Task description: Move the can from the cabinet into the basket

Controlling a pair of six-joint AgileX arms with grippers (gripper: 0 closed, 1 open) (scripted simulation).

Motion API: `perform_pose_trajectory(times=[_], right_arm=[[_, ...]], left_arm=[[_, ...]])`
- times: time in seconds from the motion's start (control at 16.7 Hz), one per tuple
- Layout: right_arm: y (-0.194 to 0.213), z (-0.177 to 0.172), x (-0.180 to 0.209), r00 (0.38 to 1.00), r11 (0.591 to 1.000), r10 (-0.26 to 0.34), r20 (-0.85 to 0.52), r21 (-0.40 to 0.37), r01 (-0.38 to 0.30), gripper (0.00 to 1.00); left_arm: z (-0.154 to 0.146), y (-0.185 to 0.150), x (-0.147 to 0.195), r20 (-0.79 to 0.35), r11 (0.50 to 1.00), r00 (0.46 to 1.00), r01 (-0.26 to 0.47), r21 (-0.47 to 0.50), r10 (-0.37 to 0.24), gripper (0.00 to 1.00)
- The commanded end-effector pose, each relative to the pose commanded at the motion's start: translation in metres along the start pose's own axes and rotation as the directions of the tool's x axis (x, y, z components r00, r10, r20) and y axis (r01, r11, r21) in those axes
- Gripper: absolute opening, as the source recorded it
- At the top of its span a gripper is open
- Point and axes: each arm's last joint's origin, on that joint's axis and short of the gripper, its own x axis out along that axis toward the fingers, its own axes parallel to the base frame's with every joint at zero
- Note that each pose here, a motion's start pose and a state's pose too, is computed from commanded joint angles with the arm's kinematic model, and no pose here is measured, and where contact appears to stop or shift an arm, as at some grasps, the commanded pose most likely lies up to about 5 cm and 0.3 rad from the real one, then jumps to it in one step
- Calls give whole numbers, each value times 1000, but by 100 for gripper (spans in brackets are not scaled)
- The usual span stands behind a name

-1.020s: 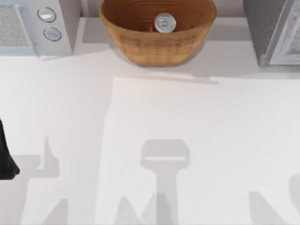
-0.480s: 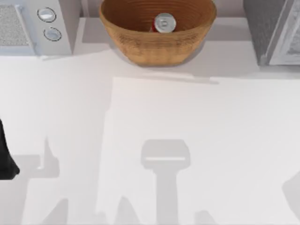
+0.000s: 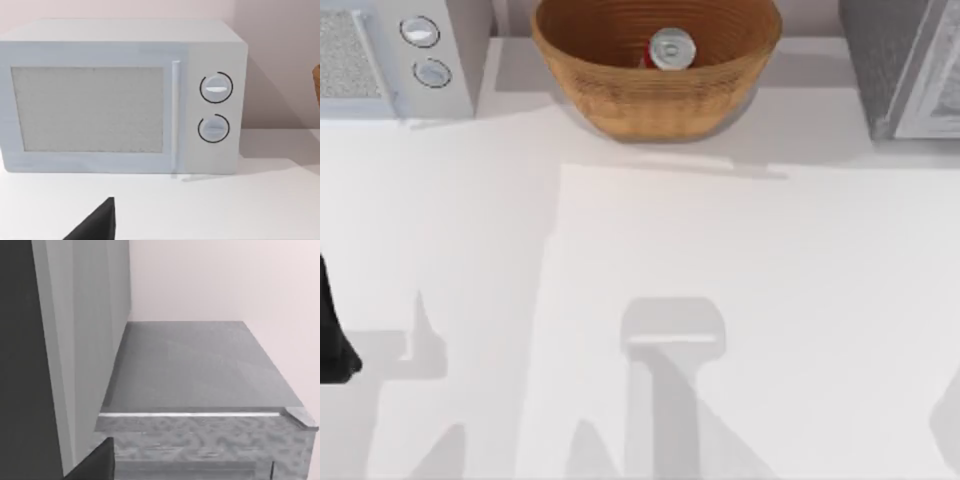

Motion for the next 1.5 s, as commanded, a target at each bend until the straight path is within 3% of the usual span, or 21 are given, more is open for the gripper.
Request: perform_pose_trajectory(times=[0.36,0.78,1.2,1.26,1.5], right_arm=[[112,1,54,1000,1000,0,1,4,0,100],[236,-3,35,1000,1000,0,-3,-1,0,100],[258,-4,22,1000,1000,-1,-3,-4,1,100],[248,2,15,999,999,-43,17,-7,43,100],[249,3,39,999,999,-45,17,-8,46,100]], left_arm=[[0,0,0,0,1000,1000,0,0,0,100],[0,0,0,0,1000,1000,0,0,0,100],[0,0,0,0,1000,1000,0,0,0,100],[0,0,0,0,1000,1000,0,0,0,100],[0,0,0,0,1000,1000,0,0,0,100]])
